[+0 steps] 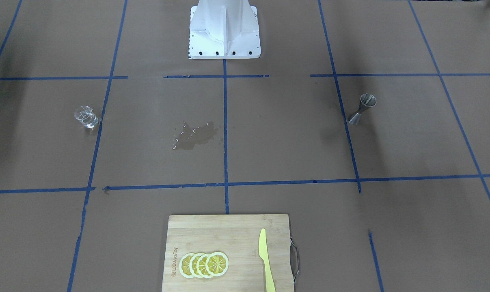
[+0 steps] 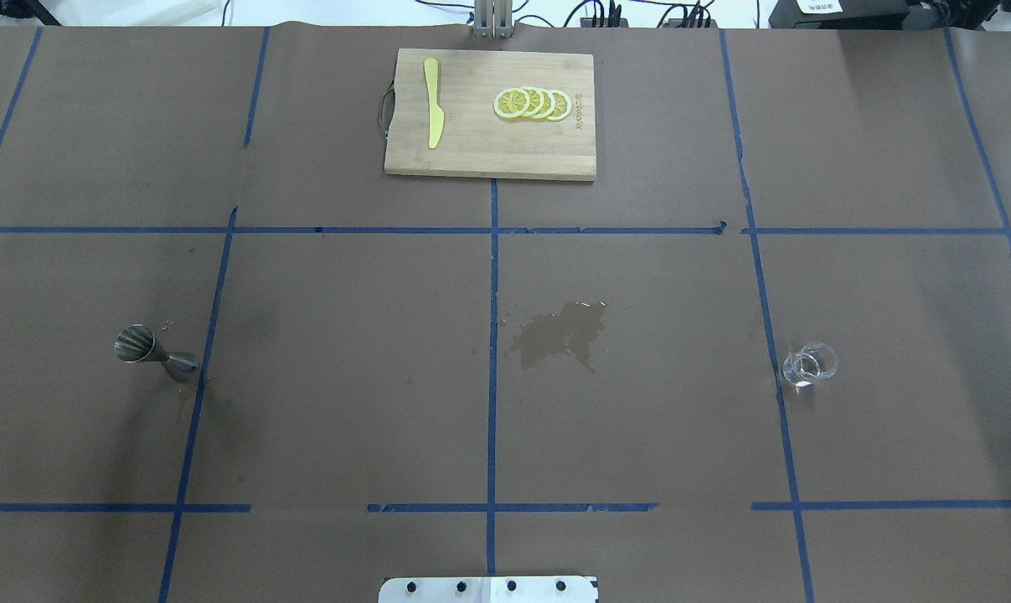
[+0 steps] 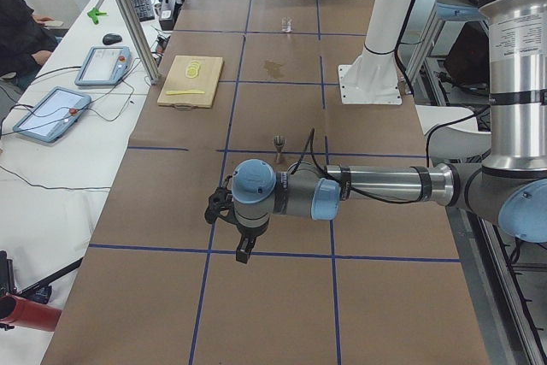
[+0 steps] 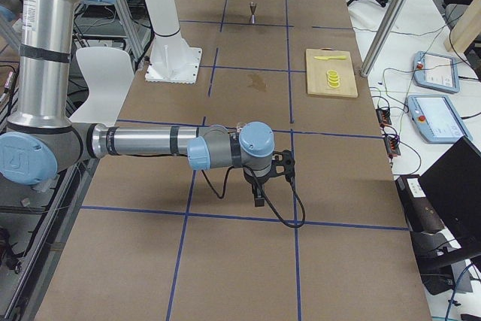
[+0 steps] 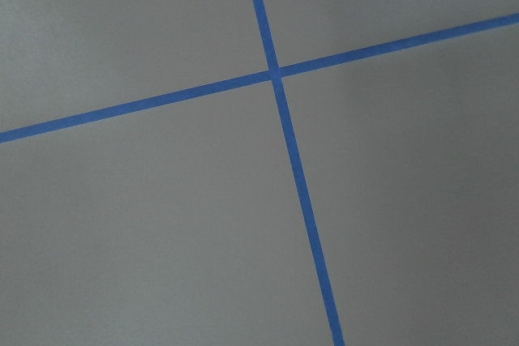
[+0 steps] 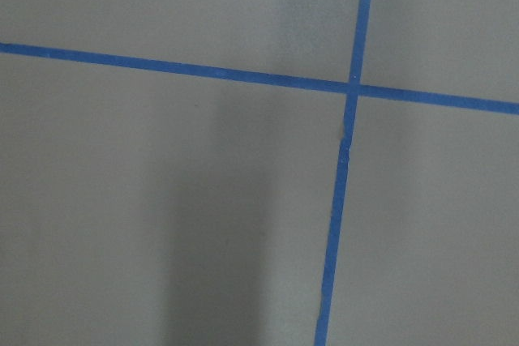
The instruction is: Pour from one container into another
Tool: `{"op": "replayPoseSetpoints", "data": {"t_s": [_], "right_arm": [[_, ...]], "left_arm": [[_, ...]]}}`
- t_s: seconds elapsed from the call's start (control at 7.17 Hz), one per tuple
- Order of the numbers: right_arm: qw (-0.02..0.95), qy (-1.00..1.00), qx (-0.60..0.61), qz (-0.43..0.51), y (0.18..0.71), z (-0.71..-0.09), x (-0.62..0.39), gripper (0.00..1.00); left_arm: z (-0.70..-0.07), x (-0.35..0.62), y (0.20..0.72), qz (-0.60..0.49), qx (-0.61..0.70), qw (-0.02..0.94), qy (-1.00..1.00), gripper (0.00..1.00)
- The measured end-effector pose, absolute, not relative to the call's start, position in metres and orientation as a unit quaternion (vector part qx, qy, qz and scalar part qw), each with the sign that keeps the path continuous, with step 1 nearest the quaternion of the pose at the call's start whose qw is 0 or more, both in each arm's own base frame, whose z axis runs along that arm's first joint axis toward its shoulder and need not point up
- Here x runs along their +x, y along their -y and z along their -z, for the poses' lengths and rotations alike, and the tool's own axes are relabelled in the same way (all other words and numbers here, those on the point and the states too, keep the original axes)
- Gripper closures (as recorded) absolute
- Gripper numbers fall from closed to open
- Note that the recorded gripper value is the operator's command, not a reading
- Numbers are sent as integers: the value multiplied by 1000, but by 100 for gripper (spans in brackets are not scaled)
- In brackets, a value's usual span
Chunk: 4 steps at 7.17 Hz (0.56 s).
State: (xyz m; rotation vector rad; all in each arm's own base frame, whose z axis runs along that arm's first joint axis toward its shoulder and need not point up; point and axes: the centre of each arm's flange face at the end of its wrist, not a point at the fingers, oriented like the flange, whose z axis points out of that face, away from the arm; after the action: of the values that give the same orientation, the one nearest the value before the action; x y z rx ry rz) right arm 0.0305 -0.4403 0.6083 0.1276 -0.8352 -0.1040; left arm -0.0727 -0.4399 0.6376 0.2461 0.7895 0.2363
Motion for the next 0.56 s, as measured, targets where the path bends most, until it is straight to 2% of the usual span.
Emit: {"op": "replayPoseSetpoints", "data": {"t_s": [0.56], "right_arm": [[910, 399, 109, 18, 463, -560, 31, 0]], "left_arm": [[-597, -74, 466, -190, 309, 866, -344, 0]]}}
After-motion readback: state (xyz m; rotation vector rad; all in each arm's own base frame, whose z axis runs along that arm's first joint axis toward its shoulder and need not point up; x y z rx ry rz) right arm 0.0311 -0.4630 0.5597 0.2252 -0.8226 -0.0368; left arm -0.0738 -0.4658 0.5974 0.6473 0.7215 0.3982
